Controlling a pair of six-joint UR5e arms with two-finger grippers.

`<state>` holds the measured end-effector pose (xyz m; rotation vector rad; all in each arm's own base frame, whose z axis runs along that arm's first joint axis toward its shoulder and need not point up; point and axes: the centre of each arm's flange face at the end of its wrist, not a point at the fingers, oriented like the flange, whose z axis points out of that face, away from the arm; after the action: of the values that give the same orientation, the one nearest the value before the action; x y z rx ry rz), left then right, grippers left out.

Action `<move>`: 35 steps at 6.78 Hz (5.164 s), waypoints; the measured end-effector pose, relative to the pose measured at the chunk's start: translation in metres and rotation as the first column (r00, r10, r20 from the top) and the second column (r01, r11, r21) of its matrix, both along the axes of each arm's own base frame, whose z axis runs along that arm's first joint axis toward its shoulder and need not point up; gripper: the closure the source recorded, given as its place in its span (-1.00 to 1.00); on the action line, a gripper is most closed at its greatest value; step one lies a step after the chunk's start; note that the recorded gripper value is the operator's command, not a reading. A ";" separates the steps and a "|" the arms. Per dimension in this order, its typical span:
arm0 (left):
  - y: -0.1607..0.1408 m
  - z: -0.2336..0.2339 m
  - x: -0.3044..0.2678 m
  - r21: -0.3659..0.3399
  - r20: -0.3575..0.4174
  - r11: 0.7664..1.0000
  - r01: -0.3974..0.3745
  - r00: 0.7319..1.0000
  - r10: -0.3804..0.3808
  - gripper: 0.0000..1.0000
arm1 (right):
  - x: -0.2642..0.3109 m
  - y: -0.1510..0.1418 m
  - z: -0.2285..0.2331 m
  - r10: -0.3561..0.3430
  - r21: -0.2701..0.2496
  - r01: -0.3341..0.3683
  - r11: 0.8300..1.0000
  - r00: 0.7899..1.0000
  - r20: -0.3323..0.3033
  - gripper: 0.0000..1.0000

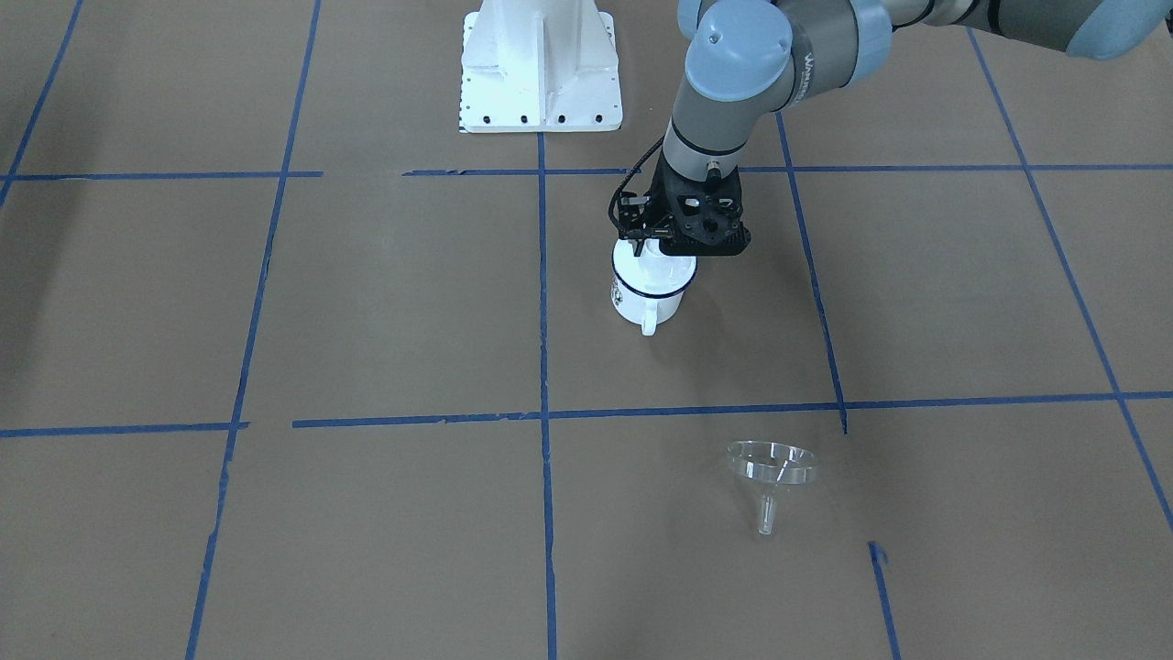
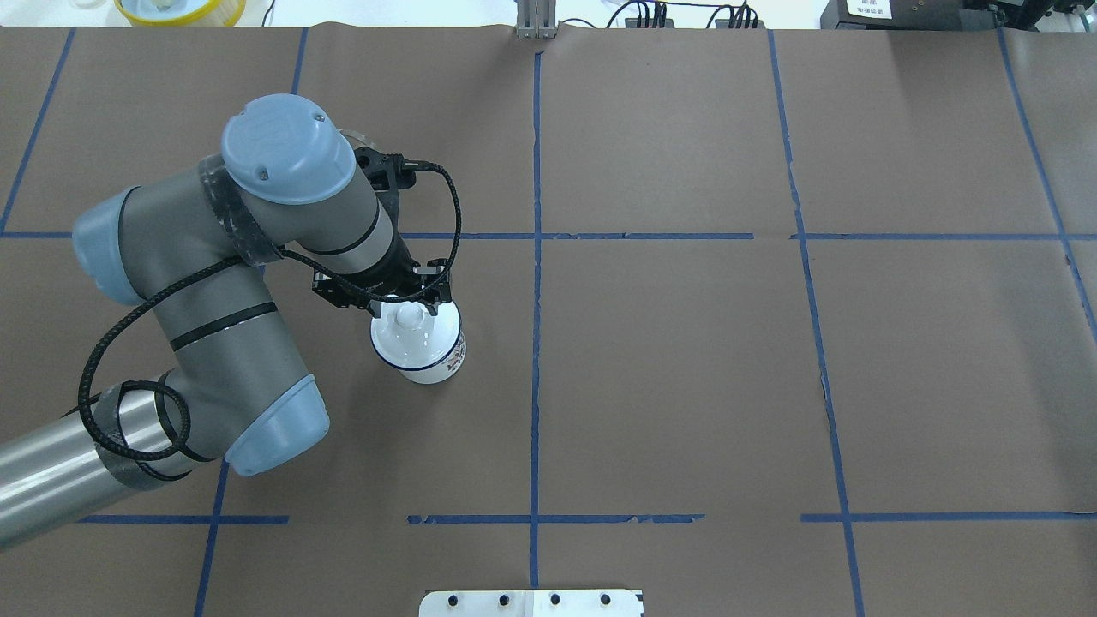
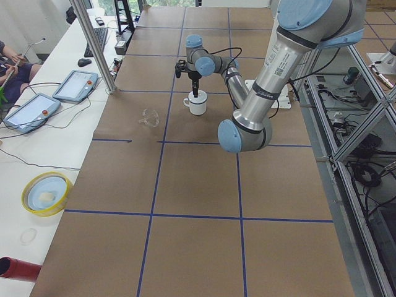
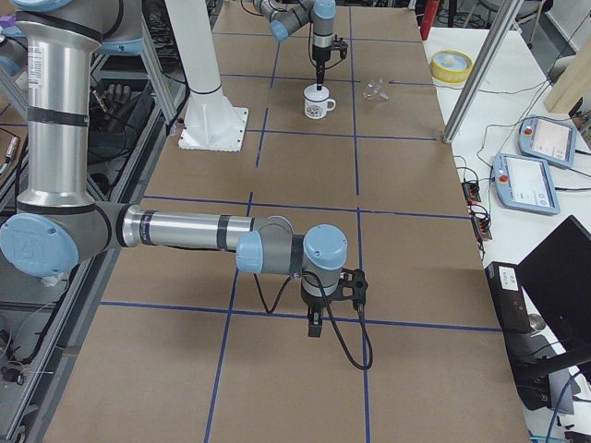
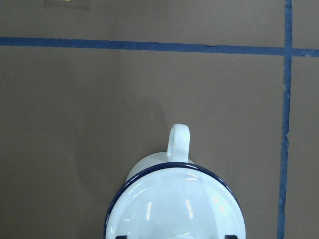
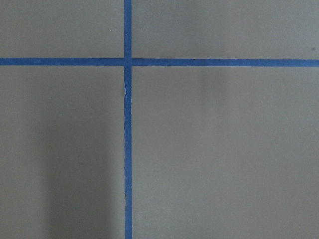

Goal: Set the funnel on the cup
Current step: 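Lift the white funnel out of the mug with the left gripper, then lower the white funnel onto the table beside the mug, open left gripper, then move the left gripper to the clear glass funnel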

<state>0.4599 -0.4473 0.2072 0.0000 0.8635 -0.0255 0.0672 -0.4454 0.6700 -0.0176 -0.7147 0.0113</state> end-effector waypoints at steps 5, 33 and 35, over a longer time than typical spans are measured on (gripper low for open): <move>0.007 -0.016 -0.012 -0.020 -0.016 0.999 0.031 0.999 -0.031 1.00 | 0.000 0.000 0.000 0.000 0.000 0.000 1.000 1.000 0.000 -1.00; -0.192 0.121 -0.006 -0.357 0.014 0.519 0.777 0.560 -0.828 0.18 | 0.000 0.000 0.000 0.000 0.000 0.000 1.000 1.000 0.000 -1.00; -0.197 0.121 -0.003 -0.352 0.011 0.523 0.776 0.562 -0.827 1.00 | 0.000 0.000 0.000 0.000 0.000 0.000 1.000 1.000 0.000 -1.00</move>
<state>0.4573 -0.6438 0.3280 0.1003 0.9470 -1.0855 0.0672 -0.4454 0.6700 -0.0176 -0.7146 0.0113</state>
